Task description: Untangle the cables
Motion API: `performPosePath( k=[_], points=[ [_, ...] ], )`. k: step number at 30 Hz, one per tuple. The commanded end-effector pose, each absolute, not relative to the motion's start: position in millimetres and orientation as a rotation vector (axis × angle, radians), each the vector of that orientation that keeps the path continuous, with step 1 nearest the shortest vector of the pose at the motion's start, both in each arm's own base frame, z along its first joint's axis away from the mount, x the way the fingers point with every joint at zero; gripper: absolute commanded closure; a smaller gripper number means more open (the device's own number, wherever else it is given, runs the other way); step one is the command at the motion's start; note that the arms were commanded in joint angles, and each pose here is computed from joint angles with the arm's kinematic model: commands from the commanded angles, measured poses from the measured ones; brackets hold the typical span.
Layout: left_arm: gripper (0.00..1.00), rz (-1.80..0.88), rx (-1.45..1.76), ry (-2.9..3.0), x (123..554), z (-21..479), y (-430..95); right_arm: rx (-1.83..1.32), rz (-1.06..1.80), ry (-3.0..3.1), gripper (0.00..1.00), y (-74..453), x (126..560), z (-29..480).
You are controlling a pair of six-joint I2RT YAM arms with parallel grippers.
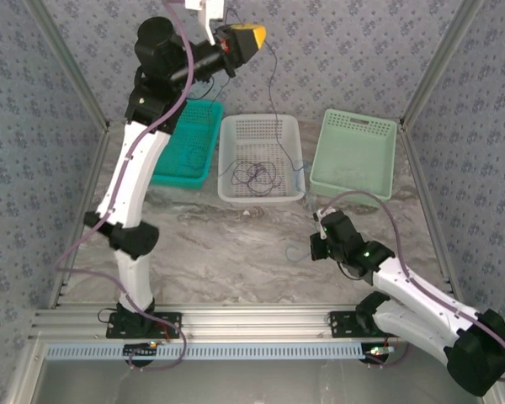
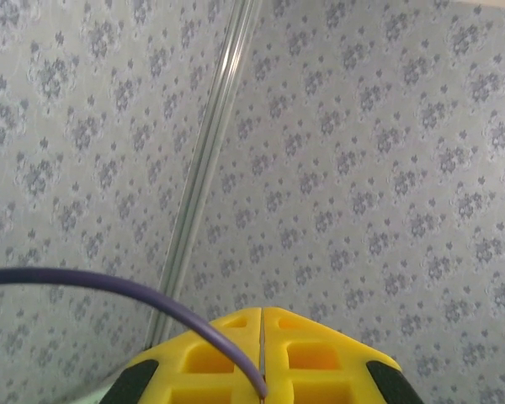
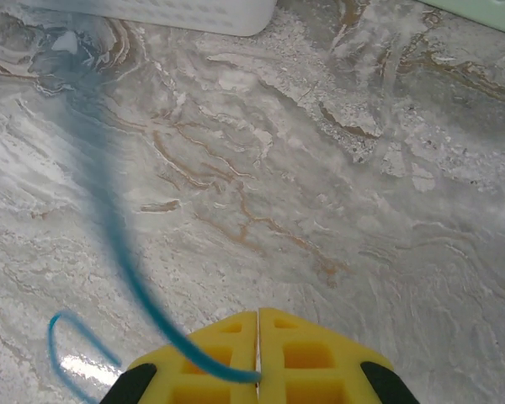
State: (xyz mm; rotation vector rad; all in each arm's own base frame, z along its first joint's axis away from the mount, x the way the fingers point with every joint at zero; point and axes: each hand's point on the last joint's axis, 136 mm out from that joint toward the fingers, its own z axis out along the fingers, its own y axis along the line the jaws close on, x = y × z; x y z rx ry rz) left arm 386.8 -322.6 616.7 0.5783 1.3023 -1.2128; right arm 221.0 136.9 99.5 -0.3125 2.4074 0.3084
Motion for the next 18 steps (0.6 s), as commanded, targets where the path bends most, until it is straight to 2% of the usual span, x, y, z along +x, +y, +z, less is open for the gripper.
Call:
performPosePath(
  k=[1,8,18],
  points=[
    [0.99,-1.248,0.565,1.282,387.1,625.2,-314.9,-0.252,0.296,2.443,1.0,128.7,212.5,91.0],
    [1.0,-1.312,0.503,1.314,421.9,605.8,-315.3,-0.236,0.324,2.462,1.0,128.6,203.9,82.7],
    [1.0,-1.314,0.589,1.605,436.2,511.2,-368.5,-0.242,0.393,2.367,1.0,135.6,204.6,117.7]
  ],
)
